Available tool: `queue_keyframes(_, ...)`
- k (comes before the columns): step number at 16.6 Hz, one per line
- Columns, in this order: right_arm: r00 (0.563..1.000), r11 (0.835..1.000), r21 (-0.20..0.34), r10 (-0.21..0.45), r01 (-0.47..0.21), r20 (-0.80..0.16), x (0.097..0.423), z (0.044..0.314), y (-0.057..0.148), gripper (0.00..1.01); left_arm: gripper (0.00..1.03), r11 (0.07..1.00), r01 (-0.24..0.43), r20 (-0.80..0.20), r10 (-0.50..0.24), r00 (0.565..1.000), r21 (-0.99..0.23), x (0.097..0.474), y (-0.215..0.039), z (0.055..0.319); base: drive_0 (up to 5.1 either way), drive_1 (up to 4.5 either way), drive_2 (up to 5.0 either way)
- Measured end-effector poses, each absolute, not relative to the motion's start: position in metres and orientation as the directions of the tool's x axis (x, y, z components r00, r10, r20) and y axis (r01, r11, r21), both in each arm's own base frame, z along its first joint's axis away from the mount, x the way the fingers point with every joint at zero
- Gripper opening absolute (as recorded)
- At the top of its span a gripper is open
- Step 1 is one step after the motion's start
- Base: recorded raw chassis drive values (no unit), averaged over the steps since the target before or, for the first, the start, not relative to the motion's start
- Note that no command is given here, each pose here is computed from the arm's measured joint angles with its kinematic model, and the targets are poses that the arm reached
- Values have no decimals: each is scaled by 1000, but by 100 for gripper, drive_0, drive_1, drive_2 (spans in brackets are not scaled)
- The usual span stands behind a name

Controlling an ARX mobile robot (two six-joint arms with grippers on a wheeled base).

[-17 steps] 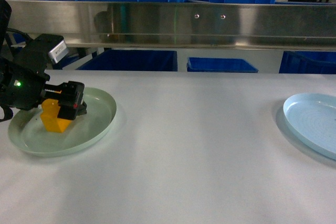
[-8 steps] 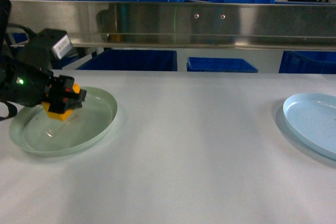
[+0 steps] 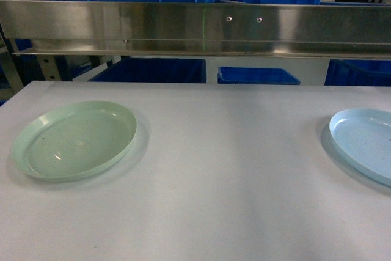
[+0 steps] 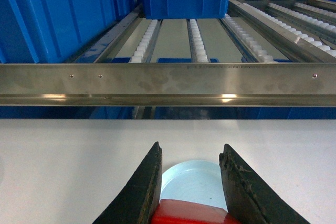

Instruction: Sort and place red and yellow blocks in left bins

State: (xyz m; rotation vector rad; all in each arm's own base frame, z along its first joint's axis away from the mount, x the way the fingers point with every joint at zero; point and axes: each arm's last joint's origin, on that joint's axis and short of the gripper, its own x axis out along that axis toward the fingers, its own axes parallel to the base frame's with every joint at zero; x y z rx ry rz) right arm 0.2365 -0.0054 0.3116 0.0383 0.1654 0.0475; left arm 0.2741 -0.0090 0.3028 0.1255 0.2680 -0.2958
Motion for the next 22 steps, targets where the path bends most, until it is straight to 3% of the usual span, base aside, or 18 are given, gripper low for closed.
queue_keyframes(2,985,998,42,51,-44,-163,237,312,-5,28,27,959,264,-179,-243,953,105,254,-10,327,0,0,0)
queue_keyframes(3,985,998,42,51,-44,-163,237,312,-5,28,27,960,263,-175,-243,954,98,251,-14,330,0,0,0)
queue_keyframes(6,985,998,42,51,-44,-163,237,312,-5,28,27,951,297,-227,-271,935,85,256,-22,320,0,0,0)
queue_keyframes(15,985,998,42,51,-44,-164,237,312,-5,28,27,939,328,-219,-300,928,105,265,-23,311,0,0,0)
queue_keyframes(22,985,998,42,52,-46,-164,236,312,-5,28,27,936,338,-219,-309,925,104,264,-24,311,-495,250,250)
